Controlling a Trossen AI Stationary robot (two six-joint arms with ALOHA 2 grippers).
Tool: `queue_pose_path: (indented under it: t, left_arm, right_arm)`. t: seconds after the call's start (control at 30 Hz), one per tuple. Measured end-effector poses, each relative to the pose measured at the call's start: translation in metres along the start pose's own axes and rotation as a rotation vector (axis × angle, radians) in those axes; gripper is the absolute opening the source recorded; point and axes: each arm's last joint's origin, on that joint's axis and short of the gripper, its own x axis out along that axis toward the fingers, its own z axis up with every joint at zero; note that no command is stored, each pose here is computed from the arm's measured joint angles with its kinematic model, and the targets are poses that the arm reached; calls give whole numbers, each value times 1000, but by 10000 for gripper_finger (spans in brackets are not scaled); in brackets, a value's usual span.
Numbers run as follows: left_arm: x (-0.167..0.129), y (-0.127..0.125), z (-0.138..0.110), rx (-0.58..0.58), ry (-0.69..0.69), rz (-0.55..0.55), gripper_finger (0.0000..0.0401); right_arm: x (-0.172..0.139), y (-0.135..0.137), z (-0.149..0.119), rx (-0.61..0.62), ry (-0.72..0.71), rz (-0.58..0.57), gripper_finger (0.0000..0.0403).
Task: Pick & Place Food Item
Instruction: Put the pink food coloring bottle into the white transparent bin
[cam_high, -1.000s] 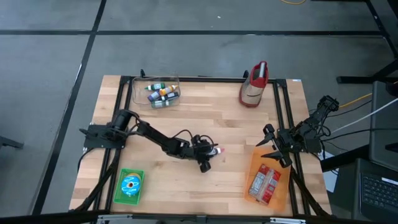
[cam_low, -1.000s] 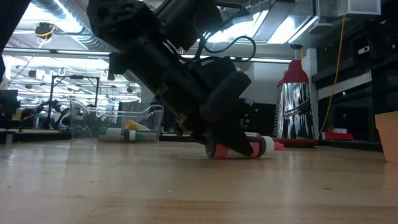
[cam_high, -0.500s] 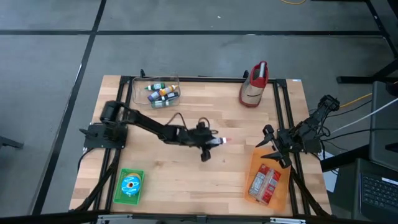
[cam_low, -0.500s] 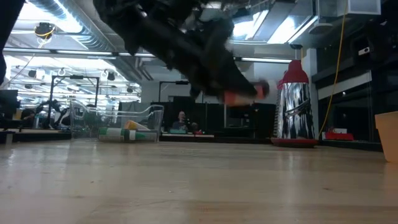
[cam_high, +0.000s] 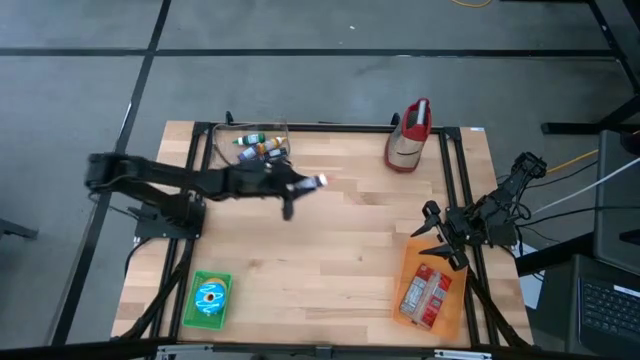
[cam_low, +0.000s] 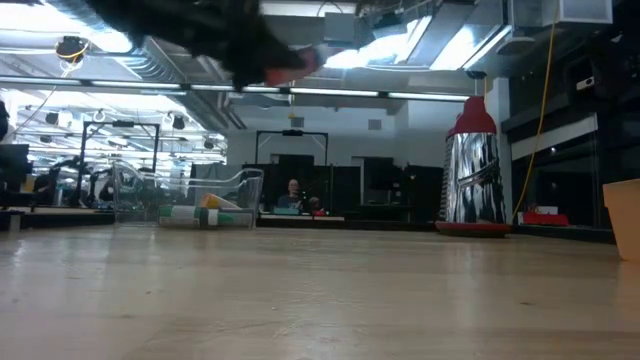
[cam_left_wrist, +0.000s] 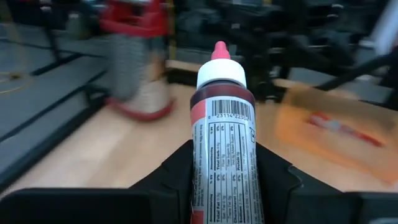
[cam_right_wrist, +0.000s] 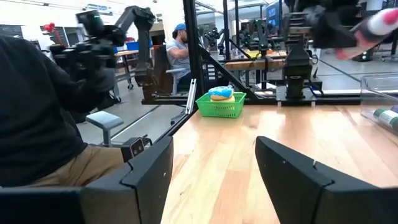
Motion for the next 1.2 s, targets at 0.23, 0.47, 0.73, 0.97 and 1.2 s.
queue_pose_path:
  t: [0.23, 0.47, 0.73, 0.97, 1.2]
  left_arm:
    - [-58, 50, -15, -44, 15, 161, 122]
    - [-90, 83, -30, -99, -4, 277, 113]
    - [-103, 114, -47, -145, 25, 367, 120]
    - [-110, 136, -60, -208, 67, 475, 121]
    - [-112, 154, -72, -284, 129, 553, 148]
  right_arm:
    - [0, 0, 0, 2, -1, -10, 230]
    - [0, 0, 0, 10, -2, -14, 230]
    - [0, -1, 0, 9, -3, -27, 230]
    - [0, -1, 0, 9, -3, -27, 230]
    - [0, -1, 0, 9, -3, -27, 230]
